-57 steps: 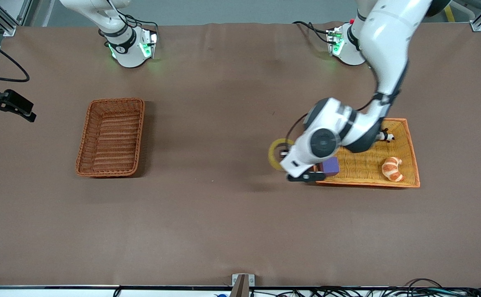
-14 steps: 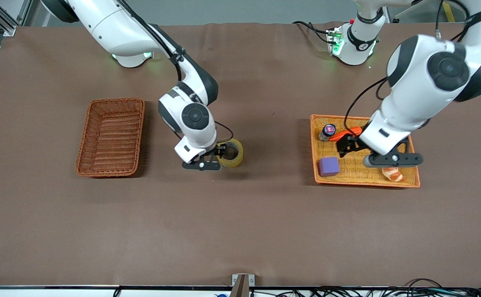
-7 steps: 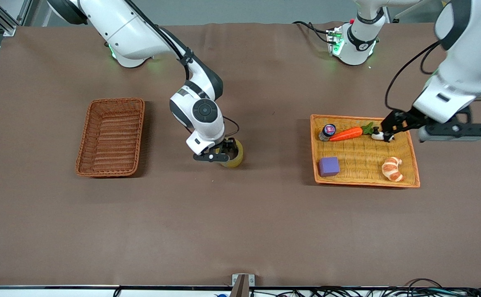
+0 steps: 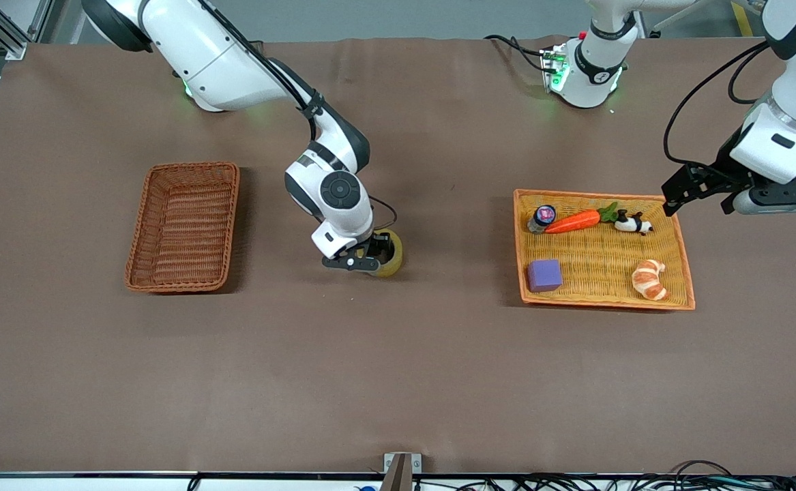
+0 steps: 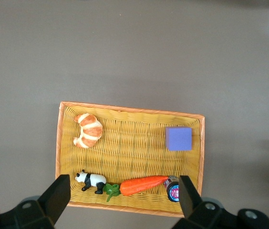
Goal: Move tape to another basket
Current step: 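Grasp the tape rim with the right gripper while the left gripper withdraws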
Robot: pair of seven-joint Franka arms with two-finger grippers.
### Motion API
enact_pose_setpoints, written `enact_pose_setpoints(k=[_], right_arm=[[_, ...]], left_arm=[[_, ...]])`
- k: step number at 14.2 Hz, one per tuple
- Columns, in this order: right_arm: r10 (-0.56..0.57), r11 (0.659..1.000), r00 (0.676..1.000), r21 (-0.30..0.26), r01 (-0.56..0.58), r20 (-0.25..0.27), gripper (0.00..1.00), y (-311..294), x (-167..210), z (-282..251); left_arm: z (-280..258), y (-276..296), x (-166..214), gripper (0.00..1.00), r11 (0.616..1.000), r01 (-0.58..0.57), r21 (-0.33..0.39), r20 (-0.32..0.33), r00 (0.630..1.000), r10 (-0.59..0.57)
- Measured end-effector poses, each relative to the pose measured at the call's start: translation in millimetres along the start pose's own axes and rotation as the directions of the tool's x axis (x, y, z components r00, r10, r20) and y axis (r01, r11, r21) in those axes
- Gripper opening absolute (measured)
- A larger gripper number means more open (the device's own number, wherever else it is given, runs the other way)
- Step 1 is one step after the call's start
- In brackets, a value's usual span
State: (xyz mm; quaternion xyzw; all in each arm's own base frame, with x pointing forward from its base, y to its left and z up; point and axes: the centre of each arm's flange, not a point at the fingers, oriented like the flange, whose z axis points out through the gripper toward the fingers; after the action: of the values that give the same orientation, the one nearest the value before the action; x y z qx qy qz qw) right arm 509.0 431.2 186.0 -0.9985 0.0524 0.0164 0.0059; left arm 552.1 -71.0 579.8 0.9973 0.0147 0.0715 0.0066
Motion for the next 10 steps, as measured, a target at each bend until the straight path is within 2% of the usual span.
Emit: enact_pose_setpoints(k=[5, 7, 10], right_arm=[[0.056, 0.998, 0.998, 0.000, -0.056, -0.001, 0.21, 0.3, 0.7, -0.3], [0.060, 0.998, 0.998, -0.006, -0.060, 0.004, 0.21, 2.3, 2.4, -0.6], [0.082, 0.996, 0.995, -0.038, -0.080, 0.053, 0.21, 15.6, 13.6, -20.2]], left_arm=[[8.1, 3.8, -7.4, 1.00, 1.000, -0.006, 0.009, 0.071, 0.997, 0.006], [10.8, 4.0, -7.0, 1.00, 1.000, -0.006, 0.010, 0.077, 0.997, 0.005], [17.3, 2.9, -5.1, 0.97, 1.000, -0.005, 0.012, 0.089, 0.996, 0.004]])
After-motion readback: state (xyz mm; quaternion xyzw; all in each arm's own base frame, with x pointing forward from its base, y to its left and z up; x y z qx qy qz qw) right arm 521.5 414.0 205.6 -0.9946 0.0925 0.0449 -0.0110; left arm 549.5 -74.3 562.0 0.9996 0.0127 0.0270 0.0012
